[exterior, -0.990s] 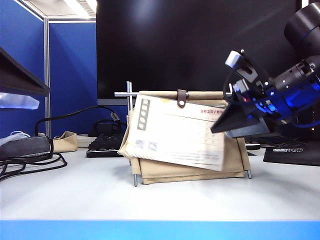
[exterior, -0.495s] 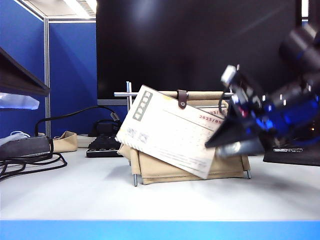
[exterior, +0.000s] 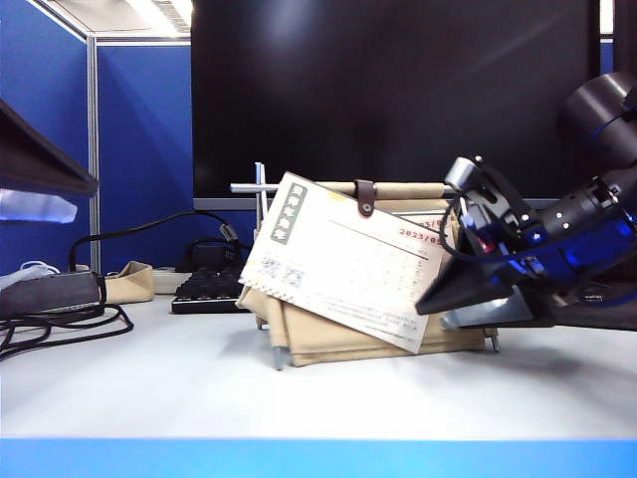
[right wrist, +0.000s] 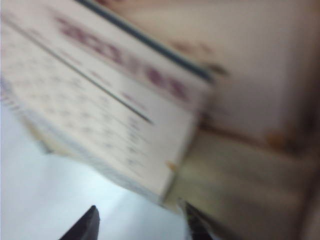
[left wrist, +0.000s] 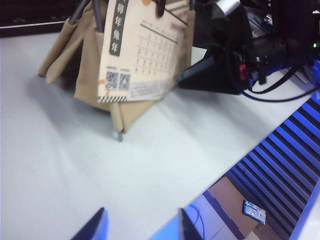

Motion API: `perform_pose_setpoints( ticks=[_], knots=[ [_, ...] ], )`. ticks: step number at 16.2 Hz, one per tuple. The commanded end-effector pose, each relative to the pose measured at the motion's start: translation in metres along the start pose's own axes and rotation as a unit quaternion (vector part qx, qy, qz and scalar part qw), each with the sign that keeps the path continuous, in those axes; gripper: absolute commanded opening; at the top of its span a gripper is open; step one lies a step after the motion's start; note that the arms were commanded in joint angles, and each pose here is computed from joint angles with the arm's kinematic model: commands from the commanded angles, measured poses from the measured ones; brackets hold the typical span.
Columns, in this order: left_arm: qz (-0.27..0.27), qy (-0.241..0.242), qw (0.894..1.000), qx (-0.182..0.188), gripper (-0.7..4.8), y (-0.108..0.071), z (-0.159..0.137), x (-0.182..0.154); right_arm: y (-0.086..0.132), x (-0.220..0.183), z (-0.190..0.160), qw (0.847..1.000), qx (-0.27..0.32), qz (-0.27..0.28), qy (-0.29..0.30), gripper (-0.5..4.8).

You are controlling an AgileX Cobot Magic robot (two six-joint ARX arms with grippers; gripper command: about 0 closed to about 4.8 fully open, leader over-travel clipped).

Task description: Turn one page of the calendar.

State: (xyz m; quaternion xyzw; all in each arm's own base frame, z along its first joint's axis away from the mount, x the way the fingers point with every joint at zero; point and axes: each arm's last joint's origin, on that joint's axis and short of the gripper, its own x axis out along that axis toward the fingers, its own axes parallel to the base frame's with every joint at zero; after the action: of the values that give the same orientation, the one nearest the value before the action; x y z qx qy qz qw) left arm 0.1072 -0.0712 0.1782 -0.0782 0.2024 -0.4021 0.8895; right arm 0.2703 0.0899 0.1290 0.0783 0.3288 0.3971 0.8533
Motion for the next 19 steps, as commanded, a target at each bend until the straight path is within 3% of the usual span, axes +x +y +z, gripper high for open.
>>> perform_pose_setpoints(
  ticks=[1,10,14,19],
  knots=[
    [-0.003,0.000,1.000,0.003,1.86,-0.001,0.001,0.000,-0.009,-0.006,0.004,0.999,-0.007,-0.039,-0.015,2.21],
    [-0.002,-0.001,1.000,0.005,1.86,0.000,0.001,0.000,-0.007,-0.010,0.018,0.996,0.013,0.041,-0.074,2.21],
    [-0.002,-0.002,1.000,0.005,1.86,-0.001,0.001,0.000,-0.003,-0.011,0.017,0.990,0.020,0.125,-0.061,2.21],
    [-0.003,-0.002,1.000,0.005,1.86,-0.001,0.001,0.000,0.000,-0.011,0.017,0.984,0.025,0.167,-0.052,2.20]
  ],
)
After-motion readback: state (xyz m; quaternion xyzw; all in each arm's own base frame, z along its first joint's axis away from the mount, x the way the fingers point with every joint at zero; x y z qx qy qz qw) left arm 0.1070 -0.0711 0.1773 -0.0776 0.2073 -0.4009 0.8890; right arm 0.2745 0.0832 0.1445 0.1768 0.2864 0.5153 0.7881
